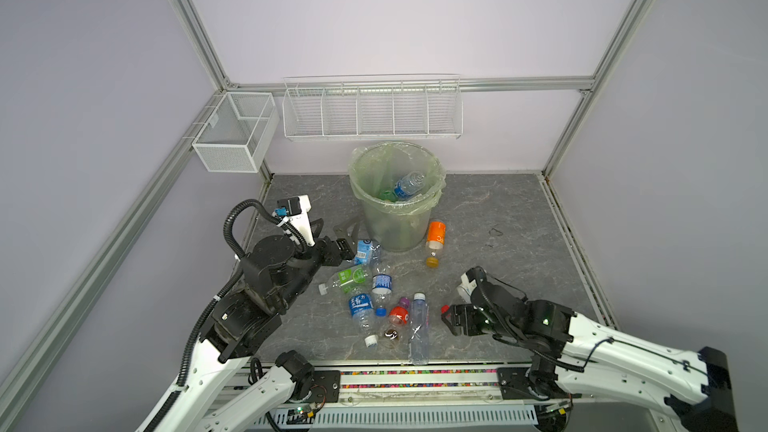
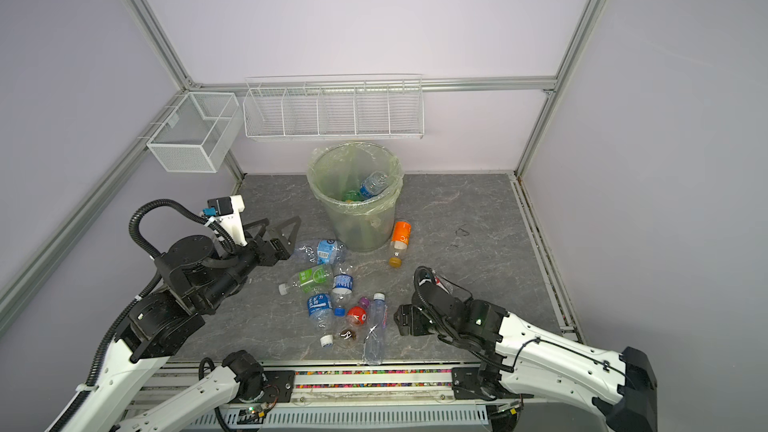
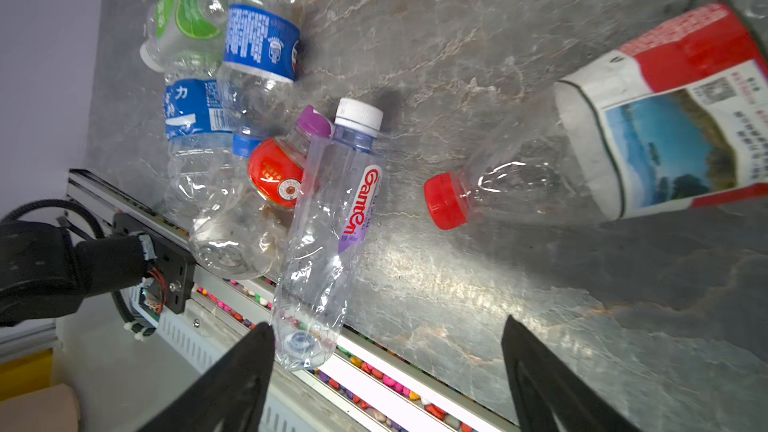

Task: Throw the plastic bottles in the bin
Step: 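Withdraw the left gripper while the right gripper reaches to the Ganten bottle, then close the right gripper around the clear red-labelled Ganten bottle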

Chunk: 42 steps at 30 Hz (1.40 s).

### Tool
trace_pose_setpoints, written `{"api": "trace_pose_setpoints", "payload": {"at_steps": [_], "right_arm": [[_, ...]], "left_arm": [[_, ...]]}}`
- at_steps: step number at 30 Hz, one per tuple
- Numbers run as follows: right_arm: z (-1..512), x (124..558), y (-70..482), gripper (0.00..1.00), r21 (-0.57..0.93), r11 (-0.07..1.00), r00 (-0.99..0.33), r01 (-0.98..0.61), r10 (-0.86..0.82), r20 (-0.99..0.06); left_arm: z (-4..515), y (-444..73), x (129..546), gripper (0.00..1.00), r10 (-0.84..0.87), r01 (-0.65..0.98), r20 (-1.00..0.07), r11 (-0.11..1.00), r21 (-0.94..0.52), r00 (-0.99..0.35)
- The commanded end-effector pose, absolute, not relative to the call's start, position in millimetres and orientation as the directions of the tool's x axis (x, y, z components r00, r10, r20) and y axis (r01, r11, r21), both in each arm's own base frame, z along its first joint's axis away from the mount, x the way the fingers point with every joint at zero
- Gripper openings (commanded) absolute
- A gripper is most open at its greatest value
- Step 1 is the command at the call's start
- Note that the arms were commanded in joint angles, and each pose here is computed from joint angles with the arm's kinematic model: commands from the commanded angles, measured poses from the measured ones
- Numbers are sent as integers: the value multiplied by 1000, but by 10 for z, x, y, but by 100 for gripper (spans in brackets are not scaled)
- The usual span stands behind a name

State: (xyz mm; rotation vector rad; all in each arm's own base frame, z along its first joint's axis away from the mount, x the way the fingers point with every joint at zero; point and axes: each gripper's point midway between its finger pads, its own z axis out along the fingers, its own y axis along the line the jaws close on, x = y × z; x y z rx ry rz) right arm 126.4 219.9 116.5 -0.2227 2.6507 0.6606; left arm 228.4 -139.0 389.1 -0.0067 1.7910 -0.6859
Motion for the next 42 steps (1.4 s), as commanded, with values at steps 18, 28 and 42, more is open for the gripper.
{"api": "trace_pose_setpoints", "payload": {"at_steps": [18, 28, 42], "right_arm": [[912, 1087, 2962, 97, 344, 890, -912, -297, -159, -377], [644, 1087, 2950, 82, 257, 934, -928, -249, -154, -339], [420, 1119, 2943, 58, 185, 963, -944, -194, -132, -301]], "left_arm": [[3706, -1206, 2180, 99, -350, 270, -866, 849, -454, -356], [3658, -1141, 2138, 99, -352, 257, -867, 854, -452, -352], [3676, -1077, 2102, 99, -358, 250, -871, 858, -449, -336]]}}
